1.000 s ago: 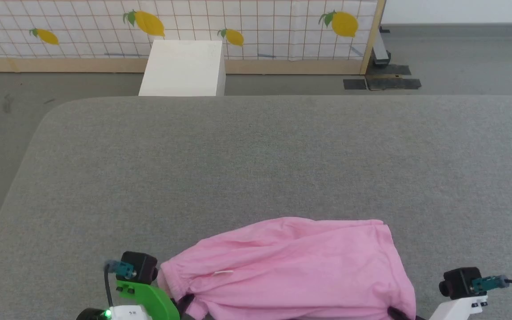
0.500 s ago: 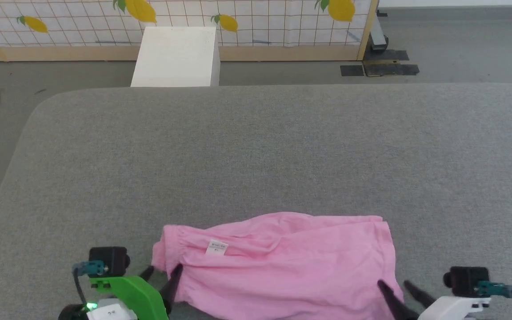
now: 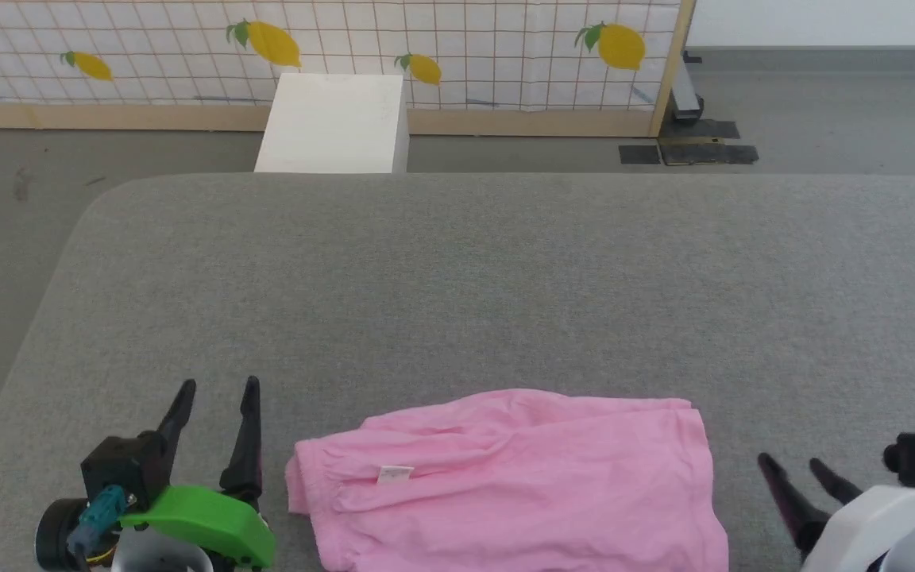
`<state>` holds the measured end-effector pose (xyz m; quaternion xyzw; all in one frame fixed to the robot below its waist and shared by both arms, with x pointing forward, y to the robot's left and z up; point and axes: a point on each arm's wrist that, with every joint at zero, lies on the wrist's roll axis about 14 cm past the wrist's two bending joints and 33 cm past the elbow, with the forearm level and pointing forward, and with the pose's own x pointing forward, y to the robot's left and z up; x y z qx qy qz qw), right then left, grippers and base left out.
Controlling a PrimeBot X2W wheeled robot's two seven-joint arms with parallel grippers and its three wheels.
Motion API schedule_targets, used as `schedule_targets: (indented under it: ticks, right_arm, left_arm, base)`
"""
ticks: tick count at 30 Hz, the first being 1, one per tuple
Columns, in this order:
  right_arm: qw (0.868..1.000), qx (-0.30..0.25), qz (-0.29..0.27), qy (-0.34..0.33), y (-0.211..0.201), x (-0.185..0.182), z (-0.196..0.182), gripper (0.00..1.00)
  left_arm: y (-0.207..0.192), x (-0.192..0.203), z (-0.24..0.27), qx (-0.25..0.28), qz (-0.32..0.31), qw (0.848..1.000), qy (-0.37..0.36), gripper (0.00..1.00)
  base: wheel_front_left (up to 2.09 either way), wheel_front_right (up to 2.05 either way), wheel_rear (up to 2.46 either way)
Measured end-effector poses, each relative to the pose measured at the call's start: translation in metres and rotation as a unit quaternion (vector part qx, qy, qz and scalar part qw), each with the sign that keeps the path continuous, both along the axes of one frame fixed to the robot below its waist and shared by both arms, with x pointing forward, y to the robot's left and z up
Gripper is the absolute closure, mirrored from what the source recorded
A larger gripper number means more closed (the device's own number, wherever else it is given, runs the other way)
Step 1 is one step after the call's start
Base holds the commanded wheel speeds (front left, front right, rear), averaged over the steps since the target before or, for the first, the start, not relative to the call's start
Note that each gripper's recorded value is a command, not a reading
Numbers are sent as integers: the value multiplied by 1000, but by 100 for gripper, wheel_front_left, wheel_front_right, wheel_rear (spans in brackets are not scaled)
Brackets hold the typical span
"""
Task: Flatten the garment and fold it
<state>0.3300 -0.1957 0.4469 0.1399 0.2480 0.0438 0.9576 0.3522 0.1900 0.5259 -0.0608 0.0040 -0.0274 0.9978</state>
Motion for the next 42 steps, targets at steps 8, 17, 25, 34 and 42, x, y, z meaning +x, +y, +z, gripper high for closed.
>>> schedule_targets:
  ticks: [8, 17, 25, 34, 42]
  right_arm:
    - [995, -22, 43, 82, -6, 12, -6, 0]
    - [974, -10, 130, 184, 37, 24, -35, 0]
    - [952, 16, 166, 258, 69, 28, -70, 0]
    - [940, 25, 186, 285, 79, 23, -81, 100]
    - [947, 43, 198, 250, 95, 22, -69, 100]
  left_arm:
    - [14, -6, 18, 27, 32, 997, -67, 0]
    - [20, -2, 30, 35, 41, 994, -92, 0]
    - [25, 1, 26, 40, 51, 994, -86, 0]
    - [28, 2, 22, 43, 56, 994, -80, 0]
    - [23, 2, 28, 43, 47, 994, -90, 0]
  base:
    - [0, 0, 0]
    - [0, 0, 0]
    - [0, 0, 0]
    - [0, 0, 0]
    - [0, 0, 0]
